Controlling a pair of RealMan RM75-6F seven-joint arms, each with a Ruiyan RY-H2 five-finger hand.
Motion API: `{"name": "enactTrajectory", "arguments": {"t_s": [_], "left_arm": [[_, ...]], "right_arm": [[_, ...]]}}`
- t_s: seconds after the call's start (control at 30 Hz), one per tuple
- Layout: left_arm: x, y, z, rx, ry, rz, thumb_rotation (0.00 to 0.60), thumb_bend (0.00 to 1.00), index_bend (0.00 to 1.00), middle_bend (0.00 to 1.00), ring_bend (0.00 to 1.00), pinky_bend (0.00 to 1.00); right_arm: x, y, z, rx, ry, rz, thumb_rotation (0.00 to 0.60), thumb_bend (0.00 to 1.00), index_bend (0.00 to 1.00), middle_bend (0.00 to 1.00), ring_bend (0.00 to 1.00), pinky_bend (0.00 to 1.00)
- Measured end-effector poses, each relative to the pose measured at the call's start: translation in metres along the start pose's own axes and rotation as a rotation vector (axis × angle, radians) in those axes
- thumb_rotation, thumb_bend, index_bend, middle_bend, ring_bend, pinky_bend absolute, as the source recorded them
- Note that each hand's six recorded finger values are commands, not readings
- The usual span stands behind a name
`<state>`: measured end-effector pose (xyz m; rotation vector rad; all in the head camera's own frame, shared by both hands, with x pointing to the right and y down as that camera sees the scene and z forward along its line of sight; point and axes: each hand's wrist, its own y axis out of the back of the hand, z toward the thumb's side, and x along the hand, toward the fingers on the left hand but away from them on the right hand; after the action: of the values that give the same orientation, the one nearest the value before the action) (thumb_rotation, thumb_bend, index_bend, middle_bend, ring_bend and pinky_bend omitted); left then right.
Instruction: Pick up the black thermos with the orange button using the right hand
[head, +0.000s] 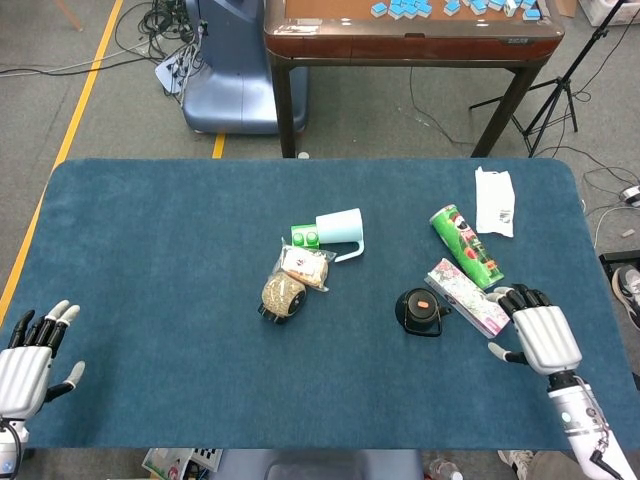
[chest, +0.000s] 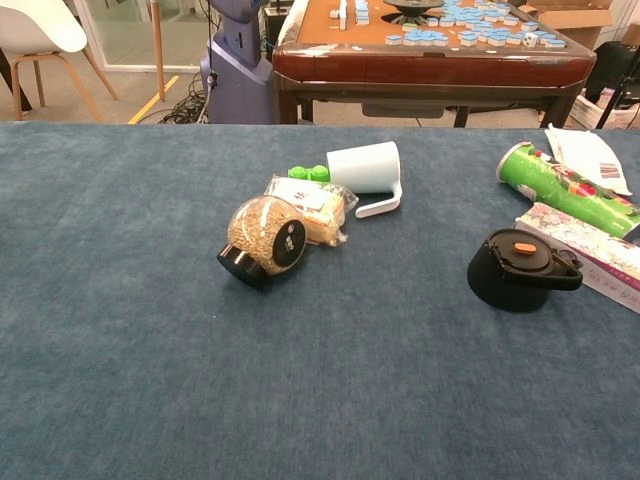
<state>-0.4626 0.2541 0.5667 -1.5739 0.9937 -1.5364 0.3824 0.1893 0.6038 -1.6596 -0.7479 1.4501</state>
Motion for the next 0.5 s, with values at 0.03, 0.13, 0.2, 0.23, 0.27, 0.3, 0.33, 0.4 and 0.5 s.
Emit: {"name": "enactTrajectory", "arguments": {"t_s": [0.03, 0.13, 0.2, 0.23, 0.27, 0.3, 0.33, 0.4, 0.5], "left_arm": [[0.0, 0.0, 0.0, -0.001, 0.0, 0.0, 0.6, 0.3, 0.11, 0.07, 0.12, 0.01], [-0.001, 0.0, 0.0, -0.003, 0.0, 0.0, 0.6, 0.3, 0.11, 0.07, 0.13, 0.01], [-0.001, 0.0, -0.001, -0.004, 0.001, 0.002, 0.6, 0.3, 0.11, 0.07, 0.13, 0.01], [-0.001, 0.001, -0.001, -0.004, 0.002, 0.002, 0.6, 0.3, 0.11, 0.07, 0.13, 0.01], [-0.002, 0.001, -0.001, -0.005, 0.003, 0.003, 0.6, 0.3, 0.11, 0.07, 0.13, 0.01], [-0.002, 0.001, -0.001, -0.006, 0.003, 0.003, 0.6, 0.3, 0.11, 0.07, 0.13, 0.01], [-0.002, 0.001, -0.001, -0.006, 0.003, 0.003, 0.6, 0.3, 0.11, 0.07, 0.13, 0.01], [-0.003, 0.001, -0.001, -0.006, 0.002, 0.003, 0.6, 0.3, 0.11, 0.07, 0.13, 0.01], [-0.003, 0.0, -0.001, -0.008, 0.003, 0.001, 0.6, 0.3, 0.11, 0.07, 0.13, 0.01]], "right_arm": [[-0.003, -0.002, 0.002, 0.003, 0.003, 0.007, 0.6, 0.01, 0.24, 0.24, 0.14, 0.21], [-0.013, -0.01, 0.008, 0.024, 0.017, 0.026, 0.6, 0.0, 0.23, 0.23, 0.13, 0.2], [-0.021, -0.014, 0.014, 0.034, 0.028, 0.032, 0.6, 0.0, 0.22, 0.23, 0.13, 0.2], [-0.024, -0.015, 0.015, 0.037, 0.033, 0.035, 0.6, 0.0, 0.22, 0.22, 0.12, 0.2], [-0.027, -0.016, 0.017, 0.041, 0.037, 0.037, 0.6, 0.0, 0.21, 0.22, 0.12, 0.2], [-0.03, -0.017, 0.018, 0.044, 0.043, 0.04, 0.6, 0.0, 0.21, 0.22, 0.12, 0.2], [-0.033, -0.019, 0.021, 0.047, 0.05, 0.043, 0.6, 0.0, 0.21, 0.22, 0.12, 0.2], [-0.039, -0.022, 0.026, 0.053, 0.065, 0.049, 0.6, 0.0, 0.21, 0.22, 0.12, 0.2], [-0.047, -0.026, 0.031, 0.067, 0.084, 0.056, 0.6, 0.0, 0.21, 0.21, 0.12, 0.2]]}}
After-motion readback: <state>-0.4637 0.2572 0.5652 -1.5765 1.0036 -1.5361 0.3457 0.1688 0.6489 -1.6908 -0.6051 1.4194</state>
